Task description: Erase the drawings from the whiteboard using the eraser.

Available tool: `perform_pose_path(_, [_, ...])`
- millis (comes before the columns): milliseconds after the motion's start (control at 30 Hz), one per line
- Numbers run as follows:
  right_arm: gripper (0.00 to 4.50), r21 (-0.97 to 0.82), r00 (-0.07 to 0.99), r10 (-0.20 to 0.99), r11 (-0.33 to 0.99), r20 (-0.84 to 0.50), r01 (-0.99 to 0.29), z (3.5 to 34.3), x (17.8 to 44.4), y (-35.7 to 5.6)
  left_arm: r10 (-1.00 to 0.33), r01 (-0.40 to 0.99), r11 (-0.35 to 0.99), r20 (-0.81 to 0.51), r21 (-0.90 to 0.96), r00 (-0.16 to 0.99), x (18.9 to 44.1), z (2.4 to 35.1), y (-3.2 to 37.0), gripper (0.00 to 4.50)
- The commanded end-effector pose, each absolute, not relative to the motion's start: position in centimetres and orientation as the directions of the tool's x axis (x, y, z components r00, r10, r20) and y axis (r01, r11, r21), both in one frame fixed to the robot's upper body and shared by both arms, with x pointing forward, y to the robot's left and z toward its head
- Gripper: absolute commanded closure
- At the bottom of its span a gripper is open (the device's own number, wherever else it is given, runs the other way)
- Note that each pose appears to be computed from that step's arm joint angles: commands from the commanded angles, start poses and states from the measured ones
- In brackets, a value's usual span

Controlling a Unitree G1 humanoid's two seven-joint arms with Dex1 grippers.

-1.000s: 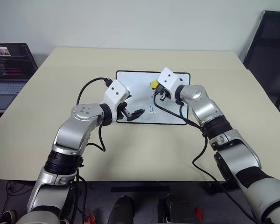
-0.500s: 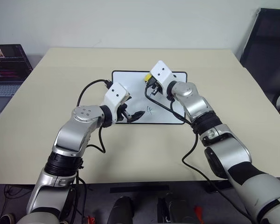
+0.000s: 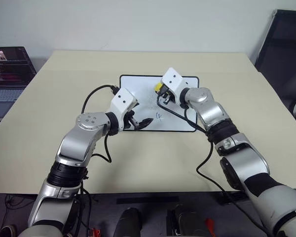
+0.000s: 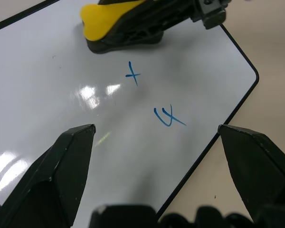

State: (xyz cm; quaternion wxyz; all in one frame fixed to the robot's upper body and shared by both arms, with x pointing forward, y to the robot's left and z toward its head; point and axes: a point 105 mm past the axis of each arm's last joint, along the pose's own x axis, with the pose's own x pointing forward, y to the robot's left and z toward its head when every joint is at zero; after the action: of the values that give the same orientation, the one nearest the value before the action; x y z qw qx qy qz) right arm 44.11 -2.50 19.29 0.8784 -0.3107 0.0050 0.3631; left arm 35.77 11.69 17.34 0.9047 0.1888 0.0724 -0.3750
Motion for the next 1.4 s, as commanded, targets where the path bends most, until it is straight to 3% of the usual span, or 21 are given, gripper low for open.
perform_pose_path(33, [3.49,-0.536,0.725,0.624,0.521,-0.293,-0.664,17.9,43.6,-3.0,-0.676,0.710,0.622,-0.232,0.329,0.700,35.3,18.5,11.0,0.00])
perform_pose_path(333, [3.49,-0.542,0.803,0.594,0.663,-0.040,-0.517,24.1,44.5,-2.6,-0.677,0.710,0.621,-0.229,0.331,0.699,35.3,18.6,11.0,0.00])
perform_pose_path(467, [3.49,-0.555,0.823,0.561,0.659,-0.088,-0.509,22.6,45.0,-3.5,-0.680,0.711,0.621,-0.226,0.329,0.698,35.1,18.6,10.9,0.00])
perform_pose_path(600, [3.49,-0.563,0.783,0.593,0.588,-0.188,-0.581,19.9,44.2,-3.2,-0.680,0.712,0.622,-0.228,0.326,0.697,35.0,18.5,10.8,0.00])
perform_pose_path(767, [3.49,-0.561,0.755,0.620,0.554,-0.215,-0.615,19.1,43.3,-2.3,-0.680,0.714,0.622,-0.230,0.323,0.696,35.0,18.4,10.8,0.00])
perform_pose_path(900, [3.49,-0.569,0.774,0.610,0.580,-0.170,-0.583,19.8,43.3,-2.1,-0.681,0.715,0.622,-0.230,0.320,0.696,35.0,18.3,10.7,0.00])
perform_pose_path(1033, [3.50,-0.537,0.812,0.582,0.669,-0.051,-0.513,22.8,43.5,-3.4,-0.673,0.707,0.631,-0.229,0.319,0.704,35.0,18.1,11.1,0.00])
perform_pose_path(1133, [3.50,-0.460,0.799,0.601,0.714,0.016,-0.527,24.5,42.2,-4.3,-0.643,0.675,0.665,-0.216,0.319,0.735,35.3,18.0,12.0,0.00])
perform_pose_path(1267, [3.50,-0.289,0.763,0.632,0.761,0.135,-0.580,26.7,38.6,-5.5,-0.592,0.622,0.719,-0.196,0.310,0.782,35.6,17.7,13.4,0.00])
perform_pose_path(1400, [3.50,-0.231,0.779,0.607,0.789,0.155,-0.569,26.0,35.4,-8.3,-0.599,0.623,0.736,-0.175,0.264,0.782,34.8,17.4,14.5,0.00])
